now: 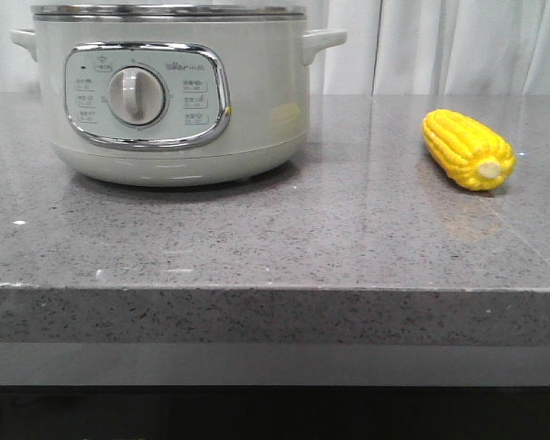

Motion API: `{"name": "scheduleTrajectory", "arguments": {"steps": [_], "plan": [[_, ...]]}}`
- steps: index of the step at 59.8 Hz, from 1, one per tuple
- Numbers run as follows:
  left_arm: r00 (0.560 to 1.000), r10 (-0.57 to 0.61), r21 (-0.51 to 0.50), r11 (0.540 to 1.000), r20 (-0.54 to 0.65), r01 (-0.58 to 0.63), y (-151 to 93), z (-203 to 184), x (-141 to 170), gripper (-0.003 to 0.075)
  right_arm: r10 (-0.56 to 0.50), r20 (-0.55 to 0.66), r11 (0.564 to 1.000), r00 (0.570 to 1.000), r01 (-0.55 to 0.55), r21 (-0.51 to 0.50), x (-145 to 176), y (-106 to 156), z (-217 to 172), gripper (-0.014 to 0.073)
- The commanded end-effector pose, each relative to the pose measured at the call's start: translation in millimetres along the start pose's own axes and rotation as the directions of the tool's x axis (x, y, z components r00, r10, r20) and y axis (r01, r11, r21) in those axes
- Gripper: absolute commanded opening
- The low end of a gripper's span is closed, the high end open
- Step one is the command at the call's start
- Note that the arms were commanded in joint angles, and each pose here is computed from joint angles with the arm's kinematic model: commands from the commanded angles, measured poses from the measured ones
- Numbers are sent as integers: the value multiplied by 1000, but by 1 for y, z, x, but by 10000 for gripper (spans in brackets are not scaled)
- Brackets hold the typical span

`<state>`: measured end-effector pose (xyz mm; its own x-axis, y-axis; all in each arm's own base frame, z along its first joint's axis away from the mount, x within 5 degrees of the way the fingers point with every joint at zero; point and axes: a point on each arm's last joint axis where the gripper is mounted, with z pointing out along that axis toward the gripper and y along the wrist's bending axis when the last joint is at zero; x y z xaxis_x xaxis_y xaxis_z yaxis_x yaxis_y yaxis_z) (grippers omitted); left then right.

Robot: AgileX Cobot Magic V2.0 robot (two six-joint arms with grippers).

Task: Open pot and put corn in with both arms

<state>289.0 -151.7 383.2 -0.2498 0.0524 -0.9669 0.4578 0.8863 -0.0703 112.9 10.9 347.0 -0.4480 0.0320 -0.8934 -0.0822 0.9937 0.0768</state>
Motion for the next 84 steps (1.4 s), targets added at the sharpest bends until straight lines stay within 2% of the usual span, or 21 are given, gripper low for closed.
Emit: {"name": "scheduleTrajectory", "arguments": {"steps": [1,18,39,57,66,75,84], "plan": [[989,-12,13,1000,148,10,-4,1,-30,501,-2,97,1000,995,1,3,-16,0,-5,623],[990,-14,9,1000,143,13,-4,42,-28,501,-2,97,1000,995,1,3,-16,0,-5,623],[990,-56,5,998,133,56,-1,64,-13,491,-2,97,1000,995,1,3,-16,0,-5,623],[990,-56,4,998,127,56,-1,67,-11,271,-2,88,1000,996,2,3,-15,0,-5,623],[989,-56,4,998,135,56,-1,66,-12,225,-2,95,1000,995,2,3,-16,0,-5,623],[980,-56,11,998,191,55,-2,55,-30,221,3,110,1000,994,-3,0,-17,1,-5,623],[954,-57,28,998,295,51,-5,28,-70,221,21,111,1000,994,-20,-14,-17,2,-5,623]]}}
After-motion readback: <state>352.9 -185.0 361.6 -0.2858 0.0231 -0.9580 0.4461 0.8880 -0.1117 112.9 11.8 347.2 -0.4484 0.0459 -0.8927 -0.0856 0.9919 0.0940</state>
